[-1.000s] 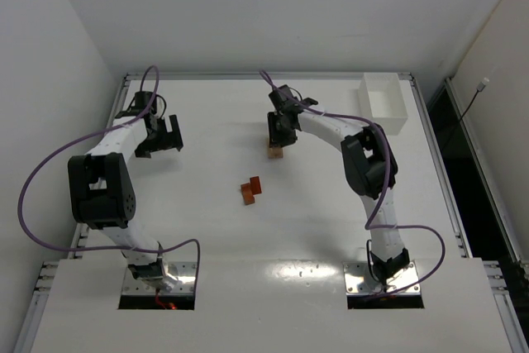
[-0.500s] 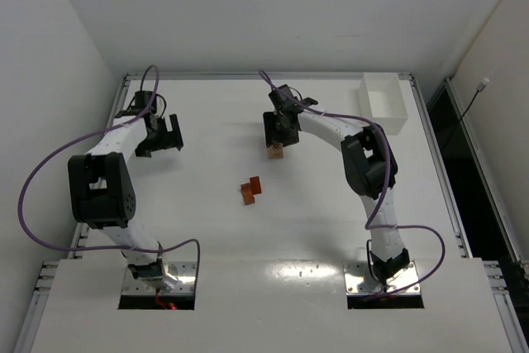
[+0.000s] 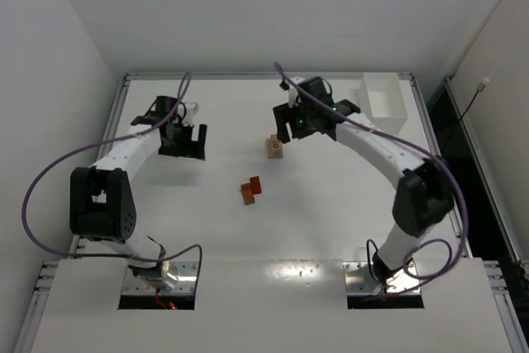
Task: Build the wood block tower
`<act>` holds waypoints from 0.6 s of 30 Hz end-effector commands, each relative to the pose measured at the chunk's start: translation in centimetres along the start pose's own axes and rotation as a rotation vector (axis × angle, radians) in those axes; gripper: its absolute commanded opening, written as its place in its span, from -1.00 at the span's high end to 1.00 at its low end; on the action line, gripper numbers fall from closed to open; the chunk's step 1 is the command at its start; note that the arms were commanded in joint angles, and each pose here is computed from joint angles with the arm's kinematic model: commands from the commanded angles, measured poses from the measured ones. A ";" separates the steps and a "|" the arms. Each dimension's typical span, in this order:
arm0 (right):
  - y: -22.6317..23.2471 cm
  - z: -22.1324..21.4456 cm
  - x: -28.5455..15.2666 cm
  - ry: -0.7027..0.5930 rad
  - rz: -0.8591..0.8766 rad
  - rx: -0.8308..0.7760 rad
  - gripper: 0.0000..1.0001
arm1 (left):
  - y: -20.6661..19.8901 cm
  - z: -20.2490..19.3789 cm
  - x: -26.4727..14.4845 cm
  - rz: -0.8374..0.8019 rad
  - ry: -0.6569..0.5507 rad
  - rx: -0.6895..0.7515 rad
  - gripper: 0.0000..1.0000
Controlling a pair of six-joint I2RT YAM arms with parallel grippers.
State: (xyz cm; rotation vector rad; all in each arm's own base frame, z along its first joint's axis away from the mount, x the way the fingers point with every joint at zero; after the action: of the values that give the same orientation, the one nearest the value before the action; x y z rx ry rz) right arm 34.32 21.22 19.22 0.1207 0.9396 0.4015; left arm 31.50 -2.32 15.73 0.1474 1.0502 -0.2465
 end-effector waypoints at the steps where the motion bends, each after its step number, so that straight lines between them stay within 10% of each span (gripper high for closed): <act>1: -1.8 1.6 -4.0 -0.146 -0.027 -0.121 -0.28 | -5.2 0.6 -1.3 -0.250 -0.089 0.273 -0.73; 18: -9.5 -1.0 -6.9 -0.158 -0.132 -0.012 -0.21 | -13.8 2.0 0.0 -0.496 -0.034 0.703 -0.12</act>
State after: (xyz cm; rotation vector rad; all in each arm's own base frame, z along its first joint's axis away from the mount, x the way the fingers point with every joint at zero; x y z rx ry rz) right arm 32.48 10.13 19.45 0.0685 0.8659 0.2524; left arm 29.53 -15.16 16.00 0.4962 0.9524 -0.9762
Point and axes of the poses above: each gripper's point midway between its finger pads, its own x axis out along the fingers, its own y axis along the line the jaws close on, z = x × y, the point moved 8 cm from there along -x, back along the fingers, and after that the axes turned 12 degrees about x, right-handed, at the moved point
